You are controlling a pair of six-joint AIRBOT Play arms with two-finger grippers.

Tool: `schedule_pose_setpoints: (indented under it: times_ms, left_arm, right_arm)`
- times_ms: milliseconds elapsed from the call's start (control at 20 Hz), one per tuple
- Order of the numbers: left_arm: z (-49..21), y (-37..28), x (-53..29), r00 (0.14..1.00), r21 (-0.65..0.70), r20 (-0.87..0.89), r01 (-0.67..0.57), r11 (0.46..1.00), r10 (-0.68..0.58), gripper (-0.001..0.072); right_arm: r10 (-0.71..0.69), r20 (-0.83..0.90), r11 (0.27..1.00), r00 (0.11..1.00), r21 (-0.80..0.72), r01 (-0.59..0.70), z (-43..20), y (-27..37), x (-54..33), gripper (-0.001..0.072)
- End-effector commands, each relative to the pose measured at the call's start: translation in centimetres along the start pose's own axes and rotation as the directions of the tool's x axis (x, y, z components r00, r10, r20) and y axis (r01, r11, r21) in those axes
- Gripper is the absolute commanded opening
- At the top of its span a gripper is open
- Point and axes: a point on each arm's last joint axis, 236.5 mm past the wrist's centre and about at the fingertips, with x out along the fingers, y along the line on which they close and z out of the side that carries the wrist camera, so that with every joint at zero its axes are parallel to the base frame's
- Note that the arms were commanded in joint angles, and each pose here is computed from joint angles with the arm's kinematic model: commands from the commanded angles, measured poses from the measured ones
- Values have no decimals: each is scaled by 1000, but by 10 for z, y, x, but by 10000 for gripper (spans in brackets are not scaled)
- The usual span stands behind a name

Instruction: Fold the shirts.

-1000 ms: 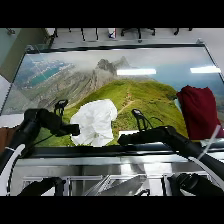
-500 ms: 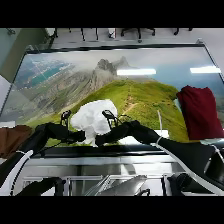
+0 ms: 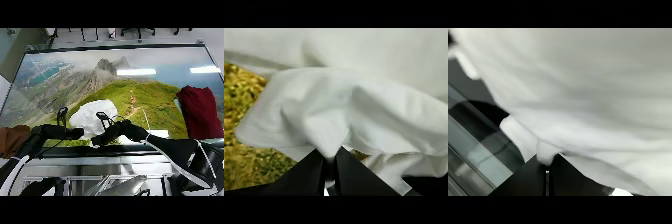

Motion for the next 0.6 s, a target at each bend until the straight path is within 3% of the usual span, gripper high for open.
schedule_pose_setpoints:
  times_ms: [0, 100, 250, 400, 550]
  left_arm:
    - [37, -17, -52, 982, 30, 181, 43, 999, -48, 14]
    - [73, -31, -119, 929, 58, 361, 71, 996, -87, 14]
    - [117, -60, -261, 728, 121, 669, 94, 988, -151, 14]
    - [119, -103, -396, 493, 226, 837, 82, 971, -237, 13]
    - [103, -159, -498, 317, 373, 870, 74, 925, -377, 14]
  right_arm:
    - [-103, -93, 993, 990, -65, 97, -14, -31, -31, 16]
    - [-226, -78, 972, 971, -74, 221, -8, -64, -89, 16]
    - [-330, 169, 941, 929, -23, 339, 28, -84, -216, 15]
    - [-264, 523, 949, 810, -10, 316, 58, -43, -357, 15]
    - [-124, 778, 939, 616, -108, 325, 53, 33, -483, 15]
